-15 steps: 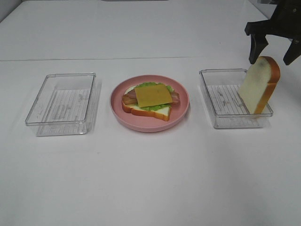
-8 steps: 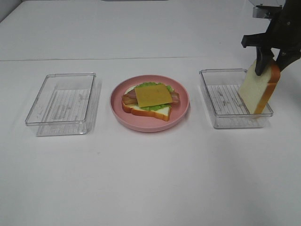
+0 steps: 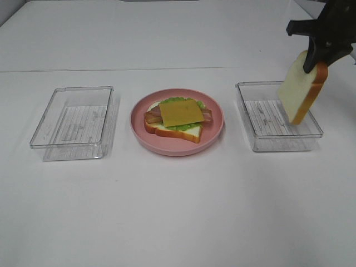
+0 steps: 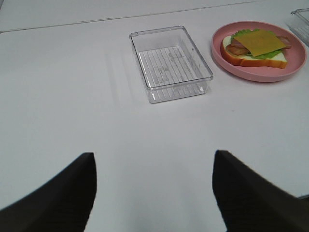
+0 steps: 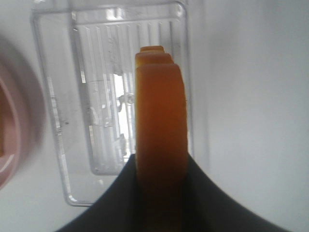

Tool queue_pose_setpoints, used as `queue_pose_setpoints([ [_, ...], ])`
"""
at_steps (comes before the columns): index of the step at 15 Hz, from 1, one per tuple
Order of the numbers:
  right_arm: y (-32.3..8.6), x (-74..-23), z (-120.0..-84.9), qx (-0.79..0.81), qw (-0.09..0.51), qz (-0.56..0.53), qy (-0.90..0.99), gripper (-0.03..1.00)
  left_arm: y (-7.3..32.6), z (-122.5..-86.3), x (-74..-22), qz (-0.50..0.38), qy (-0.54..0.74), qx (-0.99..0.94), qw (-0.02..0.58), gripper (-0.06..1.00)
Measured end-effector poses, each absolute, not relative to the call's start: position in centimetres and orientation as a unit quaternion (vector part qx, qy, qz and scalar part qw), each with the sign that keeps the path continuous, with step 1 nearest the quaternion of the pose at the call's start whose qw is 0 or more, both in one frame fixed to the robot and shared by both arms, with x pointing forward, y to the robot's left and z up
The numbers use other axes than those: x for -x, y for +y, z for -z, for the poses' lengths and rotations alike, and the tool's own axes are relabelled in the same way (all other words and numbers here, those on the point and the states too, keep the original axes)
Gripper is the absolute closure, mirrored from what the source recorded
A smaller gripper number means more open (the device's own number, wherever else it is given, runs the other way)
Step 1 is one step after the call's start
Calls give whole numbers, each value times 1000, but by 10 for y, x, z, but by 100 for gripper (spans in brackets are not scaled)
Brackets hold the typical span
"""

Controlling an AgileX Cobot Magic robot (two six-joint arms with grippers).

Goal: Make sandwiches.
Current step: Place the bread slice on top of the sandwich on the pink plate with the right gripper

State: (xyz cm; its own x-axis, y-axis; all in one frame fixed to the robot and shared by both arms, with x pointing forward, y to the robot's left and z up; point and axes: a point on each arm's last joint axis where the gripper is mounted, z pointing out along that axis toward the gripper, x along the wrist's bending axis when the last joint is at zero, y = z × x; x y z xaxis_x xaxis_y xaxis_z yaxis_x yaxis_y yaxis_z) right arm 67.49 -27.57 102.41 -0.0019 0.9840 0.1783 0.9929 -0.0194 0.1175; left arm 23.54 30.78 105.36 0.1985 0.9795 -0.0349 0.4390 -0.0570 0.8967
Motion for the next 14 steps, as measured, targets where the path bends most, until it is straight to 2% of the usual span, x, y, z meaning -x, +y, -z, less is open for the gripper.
queue_pose_setpoints([
  [2, -269, -669, -1045, 692, 33, 150, -705, 78, 308, -1054, -235, -323, 544, -651, 418, 29],
  [5, -248, -664, -1064, 661, 85, 232, -708, 78, 308, -1054, -235, -323, 544, -651, 418, 29],
  [8, -211, -659, -1065, 625, 108, 247, -733, 78, 308, -1054, -235, -323, 544, -651, 418, 29],
  [11, -141, -648, -1051, 589, 125, 287, -745, 78, 308, -1054, -235, -323, 544, -651, 418, 29],
  [14, -122, -645, -1043, 594, 156, 317, -723, 78, 308, -1054, -235, -323, 544, -651, 418, 29],
])
